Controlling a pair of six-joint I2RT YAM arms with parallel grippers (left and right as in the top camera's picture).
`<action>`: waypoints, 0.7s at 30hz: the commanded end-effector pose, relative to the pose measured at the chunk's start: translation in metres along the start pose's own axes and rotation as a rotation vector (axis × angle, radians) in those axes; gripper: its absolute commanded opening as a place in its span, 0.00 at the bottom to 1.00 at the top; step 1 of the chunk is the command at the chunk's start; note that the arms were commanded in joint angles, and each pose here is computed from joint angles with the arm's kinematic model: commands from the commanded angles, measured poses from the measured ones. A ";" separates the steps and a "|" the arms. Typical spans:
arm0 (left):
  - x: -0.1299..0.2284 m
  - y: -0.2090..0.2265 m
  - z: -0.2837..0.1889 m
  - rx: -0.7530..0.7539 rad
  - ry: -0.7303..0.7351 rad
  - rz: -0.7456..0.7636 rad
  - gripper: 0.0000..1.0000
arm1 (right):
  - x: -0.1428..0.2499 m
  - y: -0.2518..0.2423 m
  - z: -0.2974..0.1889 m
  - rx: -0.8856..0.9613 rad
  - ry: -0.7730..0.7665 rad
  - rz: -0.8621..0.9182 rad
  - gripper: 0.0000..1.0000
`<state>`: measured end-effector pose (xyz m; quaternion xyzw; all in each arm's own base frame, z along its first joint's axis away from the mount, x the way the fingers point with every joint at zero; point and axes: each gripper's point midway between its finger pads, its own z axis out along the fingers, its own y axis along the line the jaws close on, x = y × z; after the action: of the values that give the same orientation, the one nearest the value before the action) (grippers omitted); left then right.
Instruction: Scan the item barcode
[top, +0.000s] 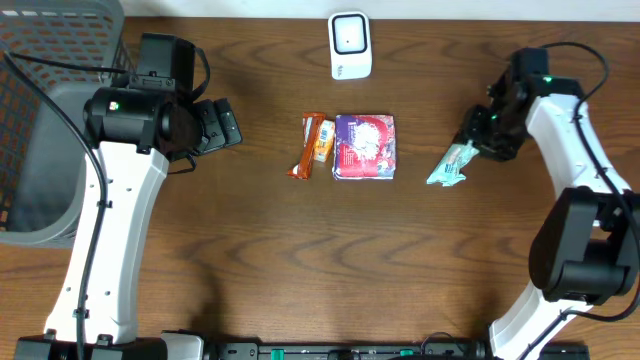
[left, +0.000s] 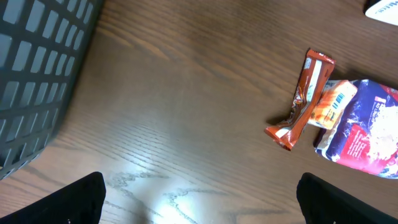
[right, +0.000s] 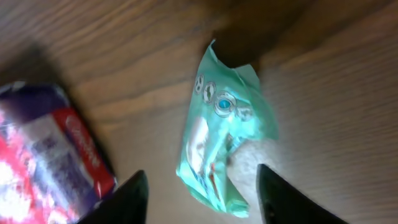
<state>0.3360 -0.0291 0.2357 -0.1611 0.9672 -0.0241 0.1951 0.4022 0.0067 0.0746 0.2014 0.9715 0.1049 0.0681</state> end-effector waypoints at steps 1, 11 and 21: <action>-0.001 0.003 -0.003 -0.008 -0.010 0.002 0.98 | 0.008 0.002 0.018 0.050 -0.014 0.026 0.43; -0.001 0.003 -0.003 -0.008 -0.010 0.002 0.98 | 0.015 -0.040 0.036 0.332 -0.095 0.022 0.29; -0.001 0.003 -0.003 -0.008 -0.010 0.002 0.98 | 0.019 -0.043 0.019 0.380 -0.054 -0.009 0.35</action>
<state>0.3359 -0.0291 0.2356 -0.1611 0.9672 -0.0241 0.1949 0.3576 -0.0246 0.0353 0.2154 0.9711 -0.0965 0.0366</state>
